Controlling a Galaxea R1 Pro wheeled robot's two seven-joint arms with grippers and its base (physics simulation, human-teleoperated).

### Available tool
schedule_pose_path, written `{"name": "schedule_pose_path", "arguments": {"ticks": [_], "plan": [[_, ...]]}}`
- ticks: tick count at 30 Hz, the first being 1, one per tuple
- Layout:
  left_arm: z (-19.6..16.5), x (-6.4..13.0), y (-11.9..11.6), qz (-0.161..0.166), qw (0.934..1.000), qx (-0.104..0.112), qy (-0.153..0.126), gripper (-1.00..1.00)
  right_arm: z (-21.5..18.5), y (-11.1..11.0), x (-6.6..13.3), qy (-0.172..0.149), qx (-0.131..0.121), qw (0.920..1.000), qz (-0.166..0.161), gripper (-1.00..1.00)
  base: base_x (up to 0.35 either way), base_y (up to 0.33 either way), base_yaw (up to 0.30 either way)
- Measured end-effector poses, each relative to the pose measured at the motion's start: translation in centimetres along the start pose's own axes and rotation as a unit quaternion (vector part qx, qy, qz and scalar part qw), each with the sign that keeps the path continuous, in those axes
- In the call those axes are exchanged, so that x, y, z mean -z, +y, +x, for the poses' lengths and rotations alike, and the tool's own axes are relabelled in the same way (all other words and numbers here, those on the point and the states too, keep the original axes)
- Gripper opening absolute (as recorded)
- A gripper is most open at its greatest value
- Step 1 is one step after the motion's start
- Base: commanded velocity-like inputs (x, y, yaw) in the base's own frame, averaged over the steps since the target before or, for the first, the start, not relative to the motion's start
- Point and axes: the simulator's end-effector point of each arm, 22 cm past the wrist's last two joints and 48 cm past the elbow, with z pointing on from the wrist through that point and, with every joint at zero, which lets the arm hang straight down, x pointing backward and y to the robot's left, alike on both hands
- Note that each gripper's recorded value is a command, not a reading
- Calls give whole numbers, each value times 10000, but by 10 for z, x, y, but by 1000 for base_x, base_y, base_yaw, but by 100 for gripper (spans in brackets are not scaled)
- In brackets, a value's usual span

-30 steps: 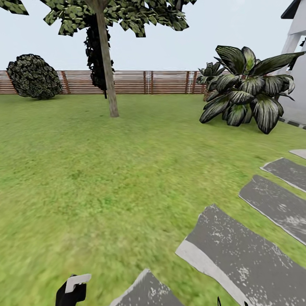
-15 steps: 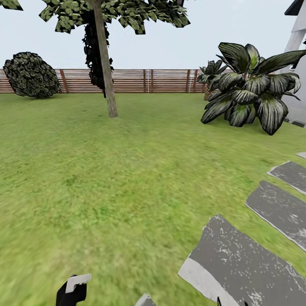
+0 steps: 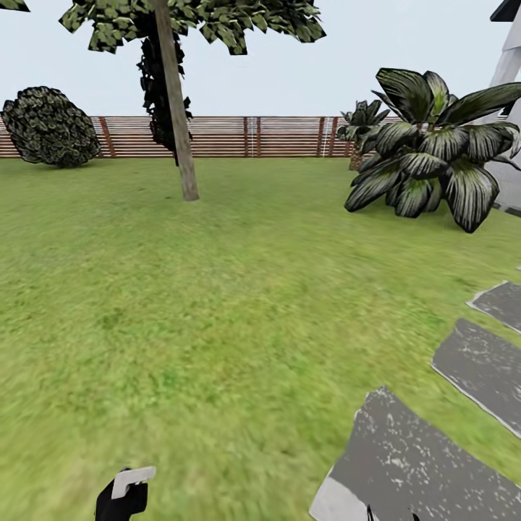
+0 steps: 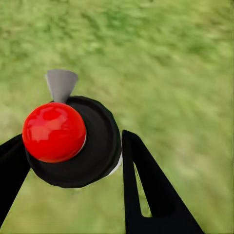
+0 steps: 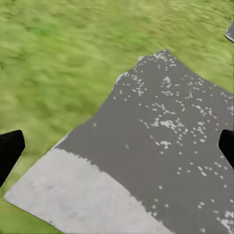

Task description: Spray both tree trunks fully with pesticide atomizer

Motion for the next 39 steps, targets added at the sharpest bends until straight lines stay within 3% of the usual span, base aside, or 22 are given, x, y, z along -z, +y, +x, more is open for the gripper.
{"name": "schedule_pose_path", "arguments": {"ticks": [39], "plan": [[0,0,-1,2,10000,4,4,-100,5,7,4,48,-44,10000,-26,100,339,0,227]]}}
